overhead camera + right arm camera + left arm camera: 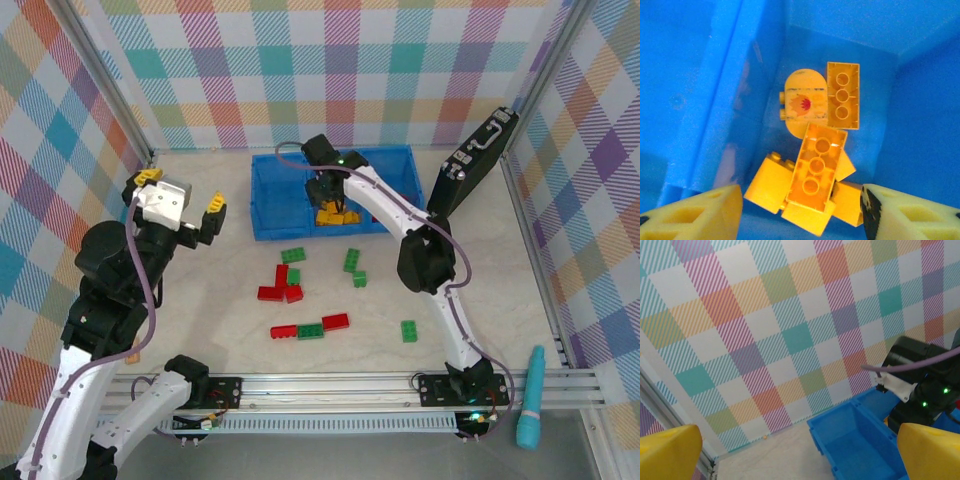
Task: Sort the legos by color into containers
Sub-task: Place the lego in the container, then pick up the lego from the center of the table.
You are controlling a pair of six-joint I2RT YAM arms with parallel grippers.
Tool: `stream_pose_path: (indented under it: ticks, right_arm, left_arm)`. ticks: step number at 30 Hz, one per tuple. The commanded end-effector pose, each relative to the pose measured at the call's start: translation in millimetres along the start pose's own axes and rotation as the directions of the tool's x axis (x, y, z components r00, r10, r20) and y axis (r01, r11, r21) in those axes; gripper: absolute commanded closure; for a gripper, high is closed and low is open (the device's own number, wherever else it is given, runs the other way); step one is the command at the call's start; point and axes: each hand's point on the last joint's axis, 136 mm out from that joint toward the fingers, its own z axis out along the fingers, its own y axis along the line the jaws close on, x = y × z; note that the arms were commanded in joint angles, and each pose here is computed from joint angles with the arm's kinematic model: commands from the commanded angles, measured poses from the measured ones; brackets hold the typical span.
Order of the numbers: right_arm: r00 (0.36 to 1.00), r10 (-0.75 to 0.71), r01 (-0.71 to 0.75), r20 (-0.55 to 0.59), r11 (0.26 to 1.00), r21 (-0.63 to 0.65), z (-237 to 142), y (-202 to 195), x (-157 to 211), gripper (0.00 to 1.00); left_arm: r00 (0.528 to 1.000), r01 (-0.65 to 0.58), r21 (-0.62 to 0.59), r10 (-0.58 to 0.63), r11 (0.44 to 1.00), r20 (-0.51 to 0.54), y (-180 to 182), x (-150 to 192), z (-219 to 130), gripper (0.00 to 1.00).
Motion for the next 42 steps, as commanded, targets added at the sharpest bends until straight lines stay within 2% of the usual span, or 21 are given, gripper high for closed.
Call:
stream_pose_path:
  ticks: [1, 5, 8, 15, 18, 21, 26, 38, 42]
  right_arm:
    - [0.999, 0.02, -0.016, 0.035, 0.992, -0.128, -59, 17, -11, 0.27]
    - [1.0, -0.006, 0.01, 0.021, 0.987, -0.163, -109, 20, 5, 0.19]
    - [1.0, 0.017, -0.017, -0.004, 0.988, -0.151, -139, 10, 37, 0.16]
    - [0.958, 0.264, -0.274, -0.115, 0.959, -0.074, -158, -32, 157, 0.14]
    - [0.938, 0.314, -0.328, -0.147, 0.941, -0.08, -149, -32, 191, 0.14]
    - [0.939, 0.299, -0.315, -0.169, 0.946, -0.079, -133, -27, 208, 0.14]
    - [0.947, 0.258, -0.282, -0.193, 0.952, -0.114, -109, -12, 210, 0.13]
    - [0.939, 0.168, -0.199, -0.301, 0.977, -0.075, -45, 1, 236, 0.14]
    - [0.933, 0.16, -0.185, -0.322, 0.982, -0.048, -28, 2, 240, 0.2]
  left_arm:
    - [0.999, -0.03, -0.035, 0.031, 0.999, 0.021, 9, -15, -2, 0.0]
    - [0.999, -0.004, -0.02, 0.005, 1.0, 0.052, 8, -19, -11, 0.0]
    - [0.996, 0.006, -0.01, -0.005, 1.0, 0.084, 5, -22, -18, 0.0]
    - [0.997, 0.024, 0.018, -0.025, 1.0, 0.07, -3, -16, -10, 0.0]
    - [0.998, 0.024, 0.012, -0.025, 1.0, 0.065, -2, -13, -10, 0.0]
    - [0.997, 0.019, -0.006, -0.019, 1.0, 0.069, 1, -13, -11, 0.0]
    - [0.998, 0.01, -0.009, -0.009, 1.0, 0.055, 3, -16, -11, 0.0]
    - [0.999, -0.001, -0.017, 0.002, 1.0, 0.047, 3, -14, -6, 0.0]
    - [0.999, -0.001, -0.016, 0.002, 1.0, 0.052, 2, -13, -6, 0.0]
